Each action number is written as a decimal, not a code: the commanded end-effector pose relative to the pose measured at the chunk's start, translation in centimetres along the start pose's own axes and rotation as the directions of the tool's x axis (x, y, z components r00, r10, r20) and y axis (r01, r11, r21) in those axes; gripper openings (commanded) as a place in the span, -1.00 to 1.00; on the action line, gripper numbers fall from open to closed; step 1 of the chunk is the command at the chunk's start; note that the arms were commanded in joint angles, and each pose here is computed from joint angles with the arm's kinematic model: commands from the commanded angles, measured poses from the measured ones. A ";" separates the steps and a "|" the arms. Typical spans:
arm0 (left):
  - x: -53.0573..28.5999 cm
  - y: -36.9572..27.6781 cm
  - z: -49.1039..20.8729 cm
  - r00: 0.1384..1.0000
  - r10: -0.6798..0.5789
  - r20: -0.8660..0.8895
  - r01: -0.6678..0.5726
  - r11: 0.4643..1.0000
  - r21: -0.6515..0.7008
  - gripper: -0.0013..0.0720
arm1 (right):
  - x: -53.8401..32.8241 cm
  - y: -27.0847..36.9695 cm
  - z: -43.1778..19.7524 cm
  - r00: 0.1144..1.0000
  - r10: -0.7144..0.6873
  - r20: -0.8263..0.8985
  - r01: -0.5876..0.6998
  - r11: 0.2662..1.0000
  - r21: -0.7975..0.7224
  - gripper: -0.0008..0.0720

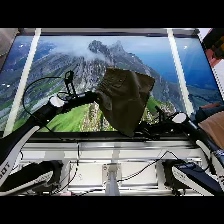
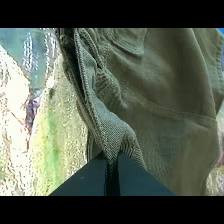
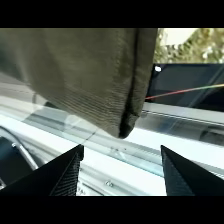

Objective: Fold the clothes and pants, and hang the long-sleeved shirts on hangers.

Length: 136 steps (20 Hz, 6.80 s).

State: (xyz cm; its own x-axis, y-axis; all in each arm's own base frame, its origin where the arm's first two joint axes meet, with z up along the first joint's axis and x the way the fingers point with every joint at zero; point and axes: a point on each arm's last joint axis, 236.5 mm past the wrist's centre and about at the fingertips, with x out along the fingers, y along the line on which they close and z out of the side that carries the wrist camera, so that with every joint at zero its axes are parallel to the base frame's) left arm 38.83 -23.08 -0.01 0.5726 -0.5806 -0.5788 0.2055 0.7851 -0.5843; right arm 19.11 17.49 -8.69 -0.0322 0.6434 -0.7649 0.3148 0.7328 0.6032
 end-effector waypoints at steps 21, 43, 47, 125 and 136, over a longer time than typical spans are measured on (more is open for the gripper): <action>-0.1 0.1 -0.3 1.000 0.004 -0.015 -0.003 0.999 0.034 -0.83 | 2.9 1.8 5.2 0.984 0.074 0.163 -0.075 0.997 -0.001 -0.88; -37.0 -19.3 8.7 0.583 -0.492 0.647 0.197 0.858 0.475 -0.83 | -34.3 28.9 -8.4 0.553 0.667 0.499 0.121 0.529 -0.840 -0.88; -33.8 -19.8 5.8 0.686 -0.518 0.512 0.364 0.853 0.375 -0.83 | -32.2 27.9 -7.7 0.626 0.613 0.482 0.055 0.582 -0.811 -0.88; -8.8 6.0 -4.2 0.966 -0.048 -0.254 -0.038 0.946 -0.323 0.14 | -10.3 -3.4 11.4 0.961 0.045 0.272 0.015 0.976 -0.218 0.27; -8.7 6.0 -4.2 0.966 -0.047 -0.253 -0.038 0.945 -0.324 0.14 | 0.3 -0.5 10.1 0.992 0.120 0.038 -0.113 0.982 -0.149 0.56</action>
State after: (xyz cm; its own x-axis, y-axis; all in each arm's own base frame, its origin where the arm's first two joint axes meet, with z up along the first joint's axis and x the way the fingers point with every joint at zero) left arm 31.70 -14.23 -0.81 0.3422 -0.6533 -0.6754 -0.0848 0.6944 -0.7146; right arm 28.93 13.25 -10.14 0.0865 0.7061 -0.7028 0.1599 0.6864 0.7094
